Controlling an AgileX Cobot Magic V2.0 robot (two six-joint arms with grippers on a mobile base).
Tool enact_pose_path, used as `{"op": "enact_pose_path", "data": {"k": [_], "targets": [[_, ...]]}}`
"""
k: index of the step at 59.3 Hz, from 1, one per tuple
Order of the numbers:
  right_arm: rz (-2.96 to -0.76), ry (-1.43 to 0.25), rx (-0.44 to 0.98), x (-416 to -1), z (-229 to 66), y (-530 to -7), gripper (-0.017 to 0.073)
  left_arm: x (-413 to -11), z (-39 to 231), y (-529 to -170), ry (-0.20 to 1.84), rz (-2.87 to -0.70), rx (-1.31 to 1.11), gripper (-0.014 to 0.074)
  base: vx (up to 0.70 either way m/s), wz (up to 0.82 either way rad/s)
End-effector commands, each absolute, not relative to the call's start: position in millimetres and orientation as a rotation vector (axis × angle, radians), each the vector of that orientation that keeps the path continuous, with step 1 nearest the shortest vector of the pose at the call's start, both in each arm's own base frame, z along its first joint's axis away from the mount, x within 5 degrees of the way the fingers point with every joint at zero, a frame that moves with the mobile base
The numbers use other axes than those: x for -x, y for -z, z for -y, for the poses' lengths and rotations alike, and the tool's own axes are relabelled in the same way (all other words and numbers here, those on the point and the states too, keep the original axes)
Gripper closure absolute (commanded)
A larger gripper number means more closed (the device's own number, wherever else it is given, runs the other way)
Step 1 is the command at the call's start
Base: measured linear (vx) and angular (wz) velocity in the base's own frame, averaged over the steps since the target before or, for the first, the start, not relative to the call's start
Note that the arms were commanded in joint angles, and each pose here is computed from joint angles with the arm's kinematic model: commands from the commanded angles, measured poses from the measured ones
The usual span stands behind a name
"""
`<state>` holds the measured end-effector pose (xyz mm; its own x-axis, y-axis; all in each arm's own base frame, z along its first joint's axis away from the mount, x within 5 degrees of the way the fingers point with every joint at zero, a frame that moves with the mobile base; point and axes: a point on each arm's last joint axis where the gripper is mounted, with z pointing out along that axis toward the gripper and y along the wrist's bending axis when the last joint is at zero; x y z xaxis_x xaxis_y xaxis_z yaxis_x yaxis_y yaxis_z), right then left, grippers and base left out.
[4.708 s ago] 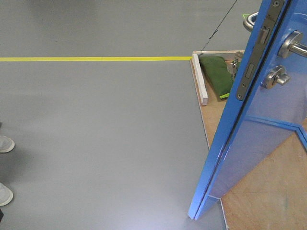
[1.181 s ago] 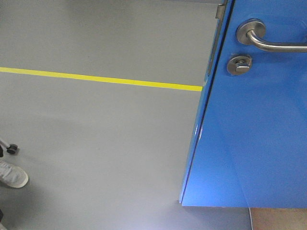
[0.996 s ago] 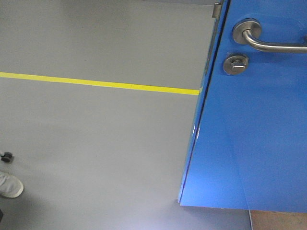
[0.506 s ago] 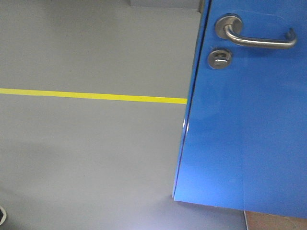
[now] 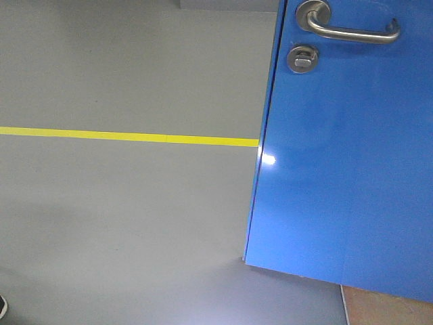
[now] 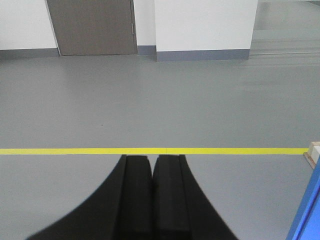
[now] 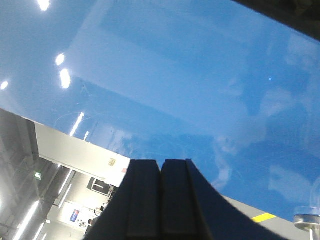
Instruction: Move to blue door and open it
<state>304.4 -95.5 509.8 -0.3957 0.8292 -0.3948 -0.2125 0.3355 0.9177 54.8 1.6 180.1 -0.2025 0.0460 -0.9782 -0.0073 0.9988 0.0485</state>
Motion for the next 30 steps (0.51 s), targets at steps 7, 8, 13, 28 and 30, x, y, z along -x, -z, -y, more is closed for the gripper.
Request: {"op": "enact_pose_path", "data": {"k": [7, 8, 13, 28, 30], "targets": [[-1.487, -1.287, -0.520, -289.8, 88.0, -532.3, 0.0547, -54.2, -0.7, -197.2, -0.033, -1.651, -0.029, 0.0521, 0.00, 0.01], [-1.487, -1.287, -0.520, -289.8, 88.0, -532.3, 0.0547, -54.2, -0.7, -197.2, -0.033, -1.651, -0.029, 0.0521, 0.00, 0.00], [-1.487, -1.287, -0.520, -289.8, 88.0, -532.3, 0.0547, -54.2, -0.7, -197.2, -0.033, -1.651, -0.029, 0.0521, 0.00, 0.00], [-1.487, -1.287, -0.520, -289.8, 88.0, -532.3, 0.0547, -54.2, -0.7, -197.2, -0.033, -1.651, -0.029, 0.0521, 0.00, 0.00], [-1.487, -1.287, -0.520, -289.8, 88.0, -532.3, 0.0547, -54.2, -0.7, -197.2, -0.033, -1.651, -0.029, 0.0521, 0.00, 0.00]]}}
